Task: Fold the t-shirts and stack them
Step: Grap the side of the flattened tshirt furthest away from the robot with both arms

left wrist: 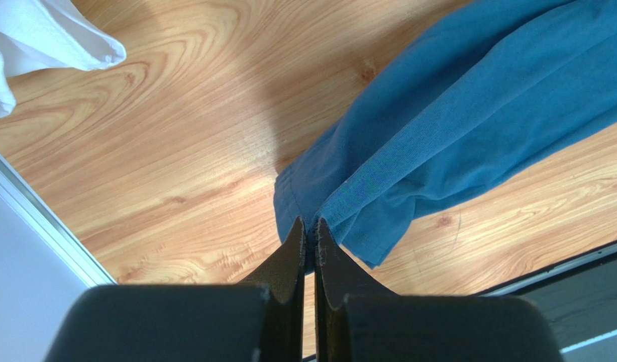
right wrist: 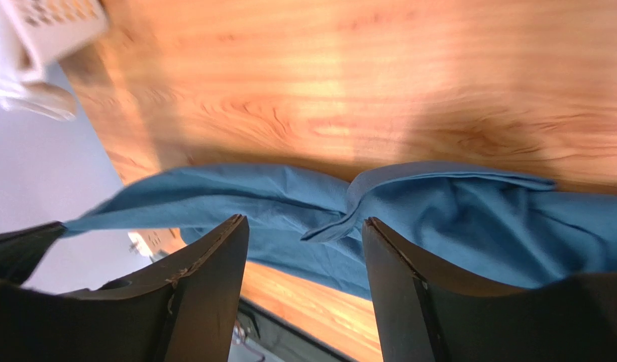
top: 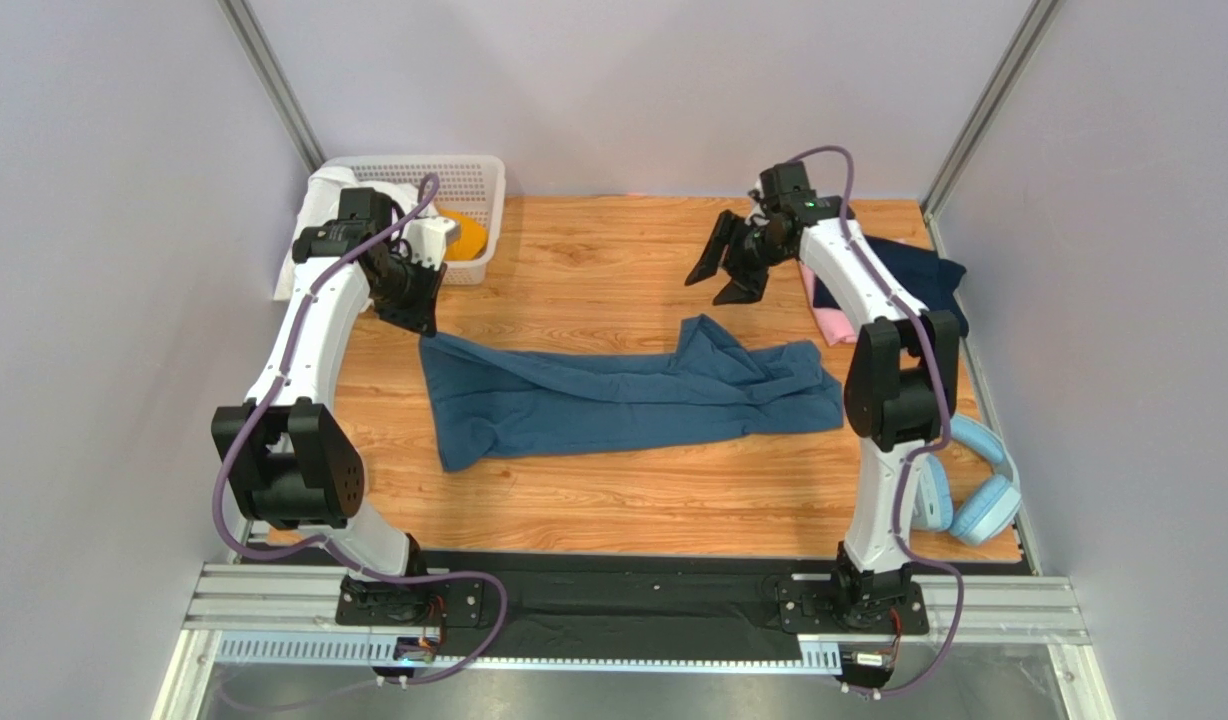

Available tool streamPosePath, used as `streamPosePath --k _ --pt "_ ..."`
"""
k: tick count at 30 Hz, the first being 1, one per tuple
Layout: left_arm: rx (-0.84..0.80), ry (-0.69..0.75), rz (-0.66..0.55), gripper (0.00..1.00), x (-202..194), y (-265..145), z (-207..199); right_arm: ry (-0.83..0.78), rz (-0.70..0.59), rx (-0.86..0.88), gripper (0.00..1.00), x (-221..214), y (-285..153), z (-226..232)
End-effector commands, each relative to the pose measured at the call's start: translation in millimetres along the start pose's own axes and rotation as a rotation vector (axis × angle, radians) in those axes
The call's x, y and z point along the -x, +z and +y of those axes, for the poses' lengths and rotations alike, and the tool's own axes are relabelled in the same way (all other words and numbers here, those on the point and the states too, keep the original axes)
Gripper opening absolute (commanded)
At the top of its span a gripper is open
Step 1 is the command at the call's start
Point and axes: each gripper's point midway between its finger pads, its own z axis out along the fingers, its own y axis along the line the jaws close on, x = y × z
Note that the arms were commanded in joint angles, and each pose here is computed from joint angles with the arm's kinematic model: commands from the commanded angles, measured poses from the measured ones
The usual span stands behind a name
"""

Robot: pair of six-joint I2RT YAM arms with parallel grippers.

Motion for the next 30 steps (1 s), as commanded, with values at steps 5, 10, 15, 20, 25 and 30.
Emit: streamPosePath --k 5,10,15,20,25,30 --pt "-0.006 0.003 -0.023 0.0 6 -2 -2 -0.007 0.183 0.02 0.63 -45 35 6" --pt "-0.009 -0.002 -0.025 0.0 7 -2 -1 -0.017 0.176 0.001 0.57 -49 31 5" --pt "0.003 0.005 -0.029 0.0 8 -3 0 -0.016 0.165 -0.018 0.31 -50 24 3" --pt "0.0 0.005 -0.03 0.0 8 -3 0 -0.019 0.157 -0.029 0.07 -52 18 2" --pt "0.006 0.011 -0.037 0.0 9 -5 0 -0.035 0.122 -0.027 0.0 -50 3 9" --pt "0.005 0.002 -0.051 0.0 13 -12 -2 -0.093 0.001 -0.01 0.0 -38 -47 32"
